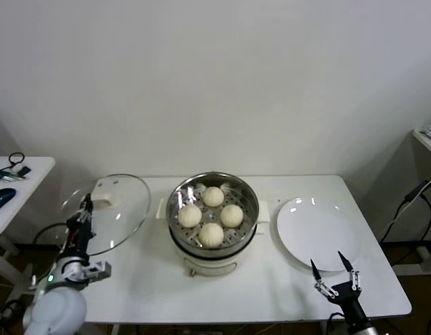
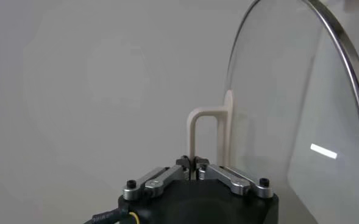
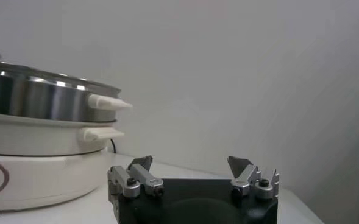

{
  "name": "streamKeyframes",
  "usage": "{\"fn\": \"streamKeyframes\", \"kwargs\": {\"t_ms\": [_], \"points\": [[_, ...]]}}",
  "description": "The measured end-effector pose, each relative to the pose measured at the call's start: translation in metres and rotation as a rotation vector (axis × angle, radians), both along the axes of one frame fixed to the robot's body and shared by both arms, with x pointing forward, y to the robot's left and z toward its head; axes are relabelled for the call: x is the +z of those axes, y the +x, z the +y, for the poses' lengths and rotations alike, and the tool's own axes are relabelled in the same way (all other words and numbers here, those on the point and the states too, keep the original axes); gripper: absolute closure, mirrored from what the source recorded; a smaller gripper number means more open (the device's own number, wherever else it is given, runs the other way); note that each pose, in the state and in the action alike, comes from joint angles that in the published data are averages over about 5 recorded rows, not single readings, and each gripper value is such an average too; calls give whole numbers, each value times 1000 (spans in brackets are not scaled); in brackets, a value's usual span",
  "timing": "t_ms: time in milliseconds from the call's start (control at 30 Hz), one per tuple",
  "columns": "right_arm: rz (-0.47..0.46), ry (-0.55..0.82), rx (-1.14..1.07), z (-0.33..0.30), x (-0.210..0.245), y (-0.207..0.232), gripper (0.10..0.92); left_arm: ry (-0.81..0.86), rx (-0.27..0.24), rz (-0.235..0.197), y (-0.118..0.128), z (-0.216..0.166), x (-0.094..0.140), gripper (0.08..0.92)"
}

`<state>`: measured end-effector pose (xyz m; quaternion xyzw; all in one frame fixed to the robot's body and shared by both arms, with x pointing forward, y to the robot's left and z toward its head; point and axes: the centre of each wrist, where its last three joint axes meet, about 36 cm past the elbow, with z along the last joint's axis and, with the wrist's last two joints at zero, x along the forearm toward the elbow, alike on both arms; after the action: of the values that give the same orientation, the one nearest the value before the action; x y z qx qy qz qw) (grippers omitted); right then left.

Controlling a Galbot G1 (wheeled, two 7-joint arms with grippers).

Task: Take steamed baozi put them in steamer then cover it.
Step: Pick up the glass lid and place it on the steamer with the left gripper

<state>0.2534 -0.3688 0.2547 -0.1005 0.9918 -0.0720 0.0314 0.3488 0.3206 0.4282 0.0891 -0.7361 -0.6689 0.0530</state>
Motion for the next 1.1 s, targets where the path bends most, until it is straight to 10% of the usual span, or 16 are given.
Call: {"fn": "streamKeyframes", "kwargs": {"t_ms": [1100], "points": [[-28,4,-18,5,5,11,200,-31,-180,-17,19,-201,25,867]]}}
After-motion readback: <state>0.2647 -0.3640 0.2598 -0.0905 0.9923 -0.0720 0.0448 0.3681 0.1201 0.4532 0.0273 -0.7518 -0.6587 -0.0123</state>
